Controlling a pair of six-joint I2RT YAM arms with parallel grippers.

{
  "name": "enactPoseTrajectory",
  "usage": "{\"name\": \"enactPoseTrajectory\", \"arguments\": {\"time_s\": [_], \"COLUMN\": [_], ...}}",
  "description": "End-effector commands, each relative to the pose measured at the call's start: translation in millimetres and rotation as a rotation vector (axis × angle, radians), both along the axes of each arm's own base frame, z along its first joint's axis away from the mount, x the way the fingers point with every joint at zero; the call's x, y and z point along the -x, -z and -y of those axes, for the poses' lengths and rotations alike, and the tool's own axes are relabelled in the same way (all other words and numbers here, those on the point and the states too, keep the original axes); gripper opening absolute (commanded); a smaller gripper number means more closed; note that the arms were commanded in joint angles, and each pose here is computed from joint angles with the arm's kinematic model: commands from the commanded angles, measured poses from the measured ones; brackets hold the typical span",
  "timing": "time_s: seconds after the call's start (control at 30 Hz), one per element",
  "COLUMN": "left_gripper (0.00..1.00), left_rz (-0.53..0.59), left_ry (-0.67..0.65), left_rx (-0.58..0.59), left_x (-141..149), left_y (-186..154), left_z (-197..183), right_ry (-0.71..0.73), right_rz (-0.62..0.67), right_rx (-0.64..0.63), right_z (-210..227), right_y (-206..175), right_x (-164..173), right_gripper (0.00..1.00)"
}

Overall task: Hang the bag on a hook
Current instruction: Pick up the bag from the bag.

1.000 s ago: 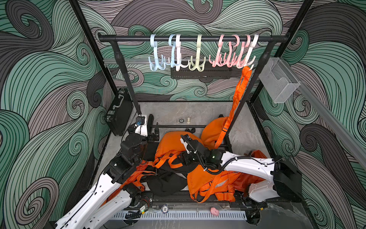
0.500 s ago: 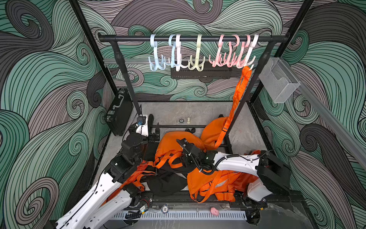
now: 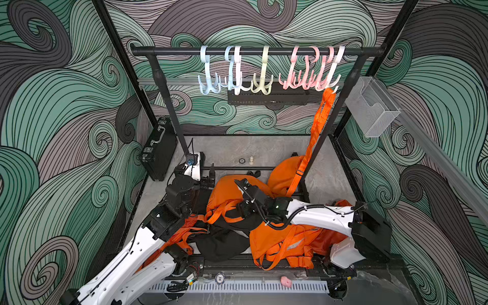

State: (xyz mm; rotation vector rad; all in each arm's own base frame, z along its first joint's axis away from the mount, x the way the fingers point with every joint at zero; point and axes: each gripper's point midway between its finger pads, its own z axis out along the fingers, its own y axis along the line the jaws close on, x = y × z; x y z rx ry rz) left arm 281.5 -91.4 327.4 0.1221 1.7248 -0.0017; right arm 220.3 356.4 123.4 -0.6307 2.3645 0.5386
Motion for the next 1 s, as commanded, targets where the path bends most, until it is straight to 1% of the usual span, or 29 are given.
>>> {"name": "enactPoseTrajectory", "arguments": {"time_s": [0.0,0.03,0.1,0.13,0.17,0.2,0.3,0.33,0.4,0.5,0.6,0.67,0.83,0.93,0.97], "left_gripper": [0.97,0.97,0.97,0.97,0.97,0.97,0.97,0.97,0.97,0.97,0.97,0.97,0.97,0.97,0.97], "left_rz": [0.029,0.028,0.026,0.024,0.023,0.023,0.027,0.031,0.033,0.035,0.036,0.038,0.039,0.036,0.036], "left_ry": [0.018,0.018,0.02,0.021,0.02,0.022,0.022,0.021,0.022,0.022,0.02,0.02,0.023,0.023,0.024], "left_rx": [0.013,0.012,0.014,0.014,0.013,0.017,0.022,0.025,0.028,0.029,0.03,0.031,0.033,0.031,0.03], "left_x": [-0.3,-0.8,-1.0,-0.7,-0.6,0.2,1.8,2.3,3.1,4.0,4.7,4.8,5.2,4.7,4.7], "left_y": [-11.0,-11.0,-11.4,-10.9,-10.4,-10.3,-11.1,-12.5,-13.4,-13.0,-13.4,-13.8,-13.9,-12.7,-13.0], "left_z": [3.1,3.4,4.0,4.2,3.7,3.8,2.6,2.2,1.6,1.0,0.3,0.1,0.7,0.9,0.9], "right_ry": [0.146,0.164,0.222,0.246,0.296,0.334,0.406,0.408,0.413,0.423,0.431,0.434,0.482,0.491,0.492], "right_rz": [-0.138,-0.188,-0.286,-0.344,-0.443,-0.533,-0.701,-0.727,-0.735,-0.745,-0.799,-0.8,-0.758,-0.764,-0.761], "right_rx": [-0.119,-0.16,-0.203,-0.229,-0.286,-0.378,-0.585,-0.599,-0.586,-0.615,-0.613,-0.6,-0.599,-0.611,-0.612], "right_z": [8.3,5.7,4.6,5.0,6.5,3.9,-11.3,-17.3,-26.8,-42.0,-53.6,-57.8,-52.7,-52.6,-52.0], "right_y": [-27.5,-30.2,-30.1,-29.9,-27.9,-26.3,-22.1,-22.4,-25.5,-30.5,-20.5,-13.7,0.9,10.4,10.8], "right_x": [7.2,7.9,7.8,6.8,5.6,4.2,4.6,6.1,9.1,11.3,18.4,22.8,12.8,7.6,5.9], "right_gripper": [0.7,0.72,0.73,0.75,0.77,0.77,0.78,0.78,0.79,0.78,0.75,0.73,0.65,0.56,0.55]}}
